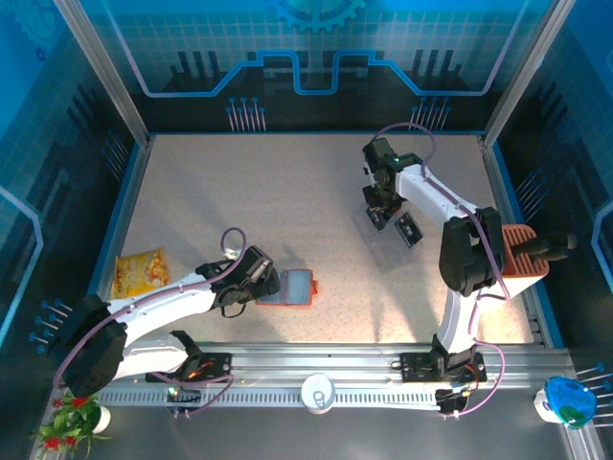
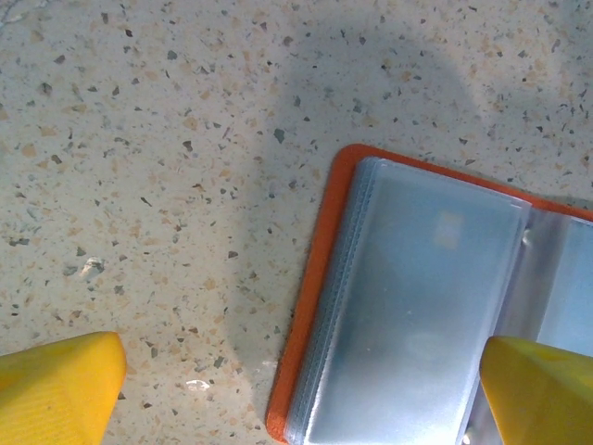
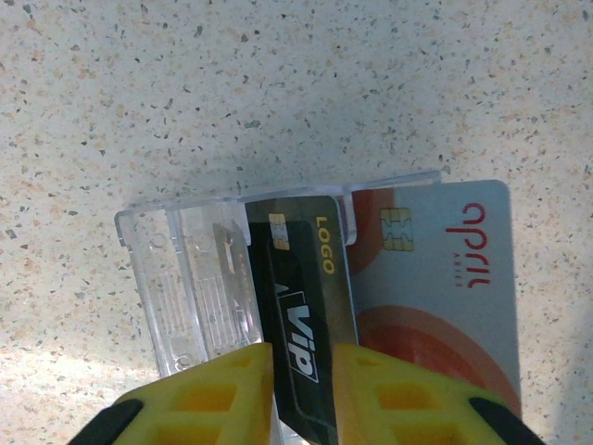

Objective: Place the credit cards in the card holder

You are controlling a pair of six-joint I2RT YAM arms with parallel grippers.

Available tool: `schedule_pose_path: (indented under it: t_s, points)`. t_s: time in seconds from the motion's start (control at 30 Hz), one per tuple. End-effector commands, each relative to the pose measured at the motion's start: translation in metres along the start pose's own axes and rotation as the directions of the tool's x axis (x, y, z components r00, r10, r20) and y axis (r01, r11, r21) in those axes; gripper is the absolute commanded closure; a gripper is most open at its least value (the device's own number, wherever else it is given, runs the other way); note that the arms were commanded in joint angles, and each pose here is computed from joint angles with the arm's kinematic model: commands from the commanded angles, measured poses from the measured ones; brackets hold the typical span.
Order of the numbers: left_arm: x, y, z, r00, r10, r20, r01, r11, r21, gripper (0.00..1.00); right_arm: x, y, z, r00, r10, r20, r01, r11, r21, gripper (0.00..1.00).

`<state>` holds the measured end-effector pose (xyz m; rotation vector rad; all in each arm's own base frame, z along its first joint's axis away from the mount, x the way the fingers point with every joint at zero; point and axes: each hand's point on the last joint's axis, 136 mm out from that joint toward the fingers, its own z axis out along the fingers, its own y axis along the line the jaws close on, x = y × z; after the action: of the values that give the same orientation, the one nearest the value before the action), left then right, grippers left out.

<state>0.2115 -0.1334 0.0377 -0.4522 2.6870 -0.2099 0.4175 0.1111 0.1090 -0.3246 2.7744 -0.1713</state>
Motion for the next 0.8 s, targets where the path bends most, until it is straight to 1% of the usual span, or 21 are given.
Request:
schedule_pose_path:
  t_s: [0.0, 0.07, 0.13, 0.27, 0.4, 0.77]
  points:
    - [-0.009, -0.011, -0.004, 1.000, 0.006, 0.010, -0.006, 1.000, 0.024, 0.01, 0.005, -0.001, 0.005, 1.000, 0.006, -0.021, -0.006, 1.000, -0.029, 0.80]
    - [-0.009, -0.011, -0.004, 1.000, 0.006, 0.010, -0.006, 1.000, 0.025, 0.01, 0.006, 0.001, 0.006, 1.000, 0.007, -0.021, -0.008, 0.999, -0.043, 0.82]
    - [-0.009, -0.011, -0.005, 1.000, 0.006, 0.009, -0.006, 1.000, 0.025, 0.01, 0.006, 0.002, 0.005, 1.000, 0.011, -0.020, -0.011, 0.999, -0.048, 0.82]
    - [-0.009, -0.011, -0.004, 1.000, 0.003, 0.009, -0.003, 1.000, 0.025, 0.01, 0.006, 0.003, 0.003, 1.000, 0.017, -0.009, -0.018, 0.998, -0.057, 0.79]
    - [-0.009, -0.012, -0.004, 1.000, 0.005, 0.008, -0.005, 1.000, 0.026, 0.01, 0.011, 0.004, 0.008, 1.000, 0.014, -0.025, -0.015, 0.998, -0.060, 0.77]
    - [-0.009, -0.012, -0.005, 1.000, 0.003, 0.009, -0.003, 1.000, 0.027, 0.01, 0.021, 0.009, 0.021, 0.998, -0.015, -0.054, 0.013, 0.999, -0.039, 0.77]
